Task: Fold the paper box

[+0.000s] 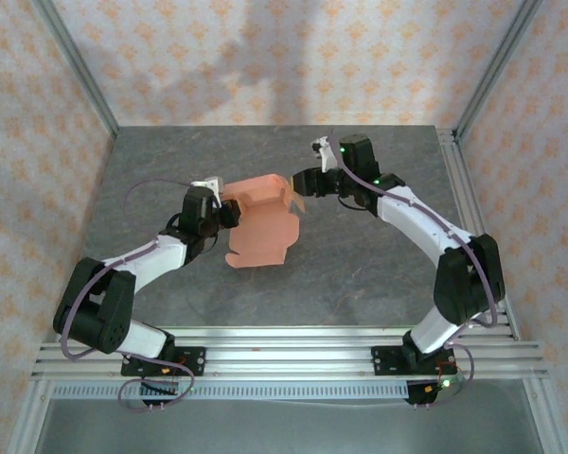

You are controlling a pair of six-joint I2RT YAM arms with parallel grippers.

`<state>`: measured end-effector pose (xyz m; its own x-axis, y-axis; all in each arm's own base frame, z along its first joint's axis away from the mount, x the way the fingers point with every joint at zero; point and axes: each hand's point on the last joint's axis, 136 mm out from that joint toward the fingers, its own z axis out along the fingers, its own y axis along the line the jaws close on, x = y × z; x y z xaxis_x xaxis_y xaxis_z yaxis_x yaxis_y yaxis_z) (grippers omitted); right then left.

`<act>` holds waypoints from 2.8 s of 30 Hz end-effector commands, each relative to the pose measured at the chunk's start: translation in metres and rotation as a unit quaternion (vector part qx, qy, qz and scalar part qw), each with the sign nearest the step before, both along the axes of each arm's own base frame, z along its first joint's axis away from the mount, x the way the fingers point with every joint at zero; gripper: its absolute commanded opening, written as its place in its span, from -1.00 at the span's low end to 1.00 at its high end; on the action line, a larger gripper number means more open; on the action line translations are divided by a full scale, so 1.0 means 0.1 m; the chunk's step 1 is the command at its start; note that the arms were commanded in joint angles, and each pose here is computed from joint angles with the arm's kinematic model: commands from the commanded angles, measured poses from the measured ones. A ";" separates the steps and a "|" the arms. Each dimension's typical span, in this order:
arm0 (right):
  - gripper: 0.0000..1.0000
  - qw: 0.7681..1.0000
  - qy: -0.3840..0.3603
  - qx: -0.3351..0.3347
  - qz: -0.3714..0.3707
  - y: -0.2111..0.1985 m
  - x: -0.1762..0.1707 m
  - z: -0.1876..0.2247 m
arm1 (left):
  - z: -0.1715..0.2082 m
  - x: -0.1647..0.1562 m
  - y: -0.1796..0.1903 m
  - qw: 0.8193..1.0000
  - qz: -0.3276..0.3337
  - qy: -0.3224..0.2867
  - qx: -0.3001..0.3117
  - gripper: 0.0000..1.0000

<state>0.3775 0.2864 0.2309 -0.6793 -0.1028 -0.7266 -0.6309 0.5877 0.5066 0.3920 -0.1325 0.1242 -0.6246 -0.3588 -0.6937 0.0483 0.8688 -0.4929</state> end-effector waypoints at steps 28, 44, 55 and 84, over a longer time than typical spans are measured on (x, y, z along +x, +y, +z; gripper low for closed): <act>-0.07 0.986 -0.102 -0.055 0.120 0.43 -0.38 -0.09 | 0.03 0.09 -0.06 1.000 -0.012 0.006 -0.015 -1.00; -0.09 0.986 -0.111 -0.065 0.110 0.39 -0.37 -0.11 | 0.03 0.10 -0.07 1.000 -0.011 0.008 -0.023 -1.00; -0.19 0.983 -0.119 -0.117 0.083 0.47 -0.24 -0.21 | 0.03 0.09 -0.07 1.000 -0.014 0.008 -0.020 -1.00; -0.56 0.942 -0.222 -0.242 -0.063 0.70 0.04 -0.40 | 0.08 0.05 -0.06 1.000 -0.018 0.001 -0.018 -1.00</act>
<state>0.3788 0.3426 0.1906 -0.3803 -0.4269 -0.8204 -0.6328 0.7671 -0.1058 0.3900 -0.1226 0.1013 -0.6794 -0.3743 -0.6312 -0.0253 0.8716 -0.4896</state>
